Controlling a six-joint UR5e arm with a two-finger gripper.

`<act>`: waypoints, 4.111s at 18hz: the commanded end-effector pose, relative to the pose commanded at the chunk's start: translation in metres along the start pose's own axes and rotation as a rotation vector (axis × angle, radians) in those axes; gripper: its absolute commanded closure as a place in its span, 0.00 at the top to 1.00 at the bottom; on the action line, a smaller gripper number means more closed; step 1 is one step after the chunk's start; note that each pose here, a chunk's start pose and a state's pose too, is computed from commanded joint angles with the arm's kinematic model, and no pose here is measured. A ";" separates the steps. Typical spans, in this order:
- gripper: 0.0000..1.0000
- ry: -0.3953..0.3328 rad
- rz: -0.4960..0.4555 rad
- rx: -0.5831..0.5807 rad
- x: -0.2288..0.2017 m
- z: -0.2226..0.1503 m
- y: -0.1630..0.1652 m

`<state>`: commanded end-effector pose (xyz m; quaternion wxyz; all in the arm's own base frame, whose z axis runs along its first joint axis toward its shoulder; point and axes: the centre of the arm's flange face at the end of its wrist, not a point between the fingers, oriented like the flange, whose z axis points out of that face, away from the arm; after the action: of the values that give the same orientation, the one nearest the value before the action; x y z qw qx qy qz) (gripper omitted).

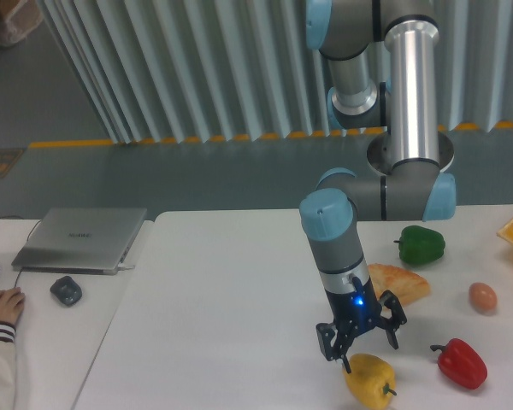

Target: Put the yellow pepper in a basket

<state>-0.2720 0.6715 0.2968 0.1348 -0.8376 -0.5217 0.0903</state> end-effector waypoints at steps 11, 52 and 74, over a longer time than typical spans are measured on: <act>1.00 -0.014 0.004 -0.014 0.002 0.017 0.002; 0.61 0.005 0.659 -0.146 -0.097 -0.078 -0.009; 0.61 0.086 1.341 -0.275 -0.317 -0.109 -0.065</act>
<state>-0.4342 0.3998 0.4242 -0.0371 -0.9919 0.1086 0.0537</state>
